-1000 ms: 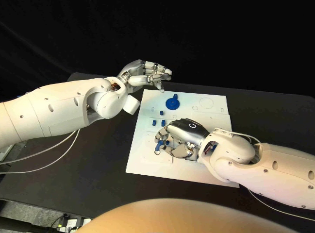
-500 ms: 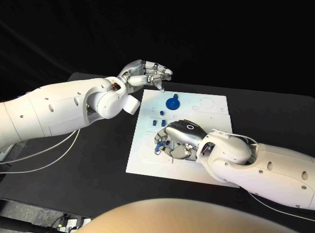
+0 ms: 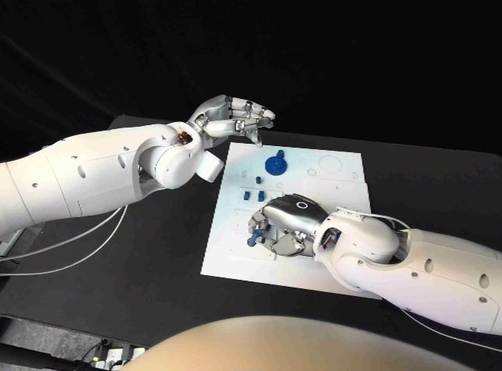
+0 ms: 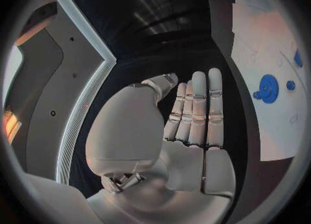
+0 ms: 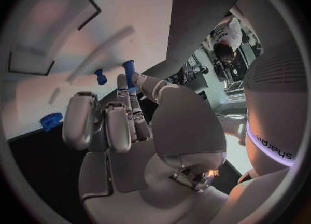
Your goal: Assemble the parts on the task board
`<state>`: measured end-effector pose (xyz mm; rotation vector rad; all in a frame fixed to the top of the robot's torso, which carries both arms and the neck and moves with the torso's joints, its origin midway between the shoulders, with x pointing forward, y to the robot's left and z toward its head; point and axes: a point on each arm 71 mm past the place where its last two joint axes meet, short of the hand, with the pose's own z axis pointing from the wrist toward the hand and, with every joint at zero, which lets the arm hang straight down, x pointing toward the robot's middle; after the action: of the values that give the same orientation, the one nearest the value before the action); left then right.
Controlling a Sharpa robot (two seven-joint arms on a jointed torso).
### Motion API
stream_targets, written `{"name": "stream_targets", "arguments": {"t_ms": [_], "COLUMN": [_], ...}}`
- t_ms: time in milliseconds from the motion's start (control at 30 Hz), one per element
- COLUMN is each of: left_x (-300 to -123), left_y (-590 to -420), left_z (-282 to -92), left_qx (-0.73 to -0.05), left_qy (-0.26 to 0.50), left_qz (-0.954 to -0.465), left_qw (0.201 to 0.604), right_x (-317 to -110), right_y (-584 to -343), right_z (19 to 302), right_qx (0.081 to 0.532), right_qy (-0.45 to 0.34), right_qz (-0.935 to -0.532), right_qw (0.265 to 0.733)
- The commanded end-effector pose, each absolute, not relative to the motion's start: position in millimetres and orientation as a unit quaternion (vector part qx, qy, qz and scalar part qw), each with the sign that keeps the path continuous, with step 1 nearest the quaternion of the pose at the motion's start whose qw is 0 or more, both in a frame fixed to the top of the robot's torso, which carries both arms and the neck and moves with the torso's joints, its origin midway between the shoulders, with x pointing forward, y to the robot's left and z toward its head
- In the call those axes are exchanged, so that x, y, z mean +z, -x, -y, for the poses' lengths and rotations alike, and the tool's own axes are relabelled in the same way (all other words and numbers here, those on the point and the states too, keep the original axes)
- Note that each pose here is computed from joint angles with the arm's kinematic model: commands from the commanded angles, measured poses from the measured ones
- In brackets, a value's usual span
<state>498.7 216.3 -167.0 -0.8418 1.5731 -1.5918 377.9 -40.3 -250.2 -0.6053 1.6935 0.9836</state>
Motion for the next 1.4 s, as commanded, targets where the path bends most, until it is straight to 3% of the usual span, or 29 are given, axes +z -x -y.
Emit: {"name": "stream_targets", "arguments": {"t_ms": [33, 867, 1400], "left_x": [-165.7, -165.6, -165.9], "left_y": [-497.6, -497.5, -497.5], "left_z": [-214.0, -214.4, -215.3], "left_qx": [-0.626, -0.626, -0.625], "left_qy": [0.321, 0.321, 0.322], "left_qz": [-0.613, -0.613, -0.614], "left_qw": [0.360, 0.360, 0.359], "right_x": [-253.7, -259.3, -248.0], "right_y": [-378.3, -376.7, -378.2], "right_z": [40.1, 31.3, 39.5], "right_qx": [0.396, 0.391, 0.424], "right_qy": [0.263, 0.269, 0.222], "right_qz": [-0.713, -0.719, -0.680], "right_qw": [0.515, 0.508, 0.555]}}
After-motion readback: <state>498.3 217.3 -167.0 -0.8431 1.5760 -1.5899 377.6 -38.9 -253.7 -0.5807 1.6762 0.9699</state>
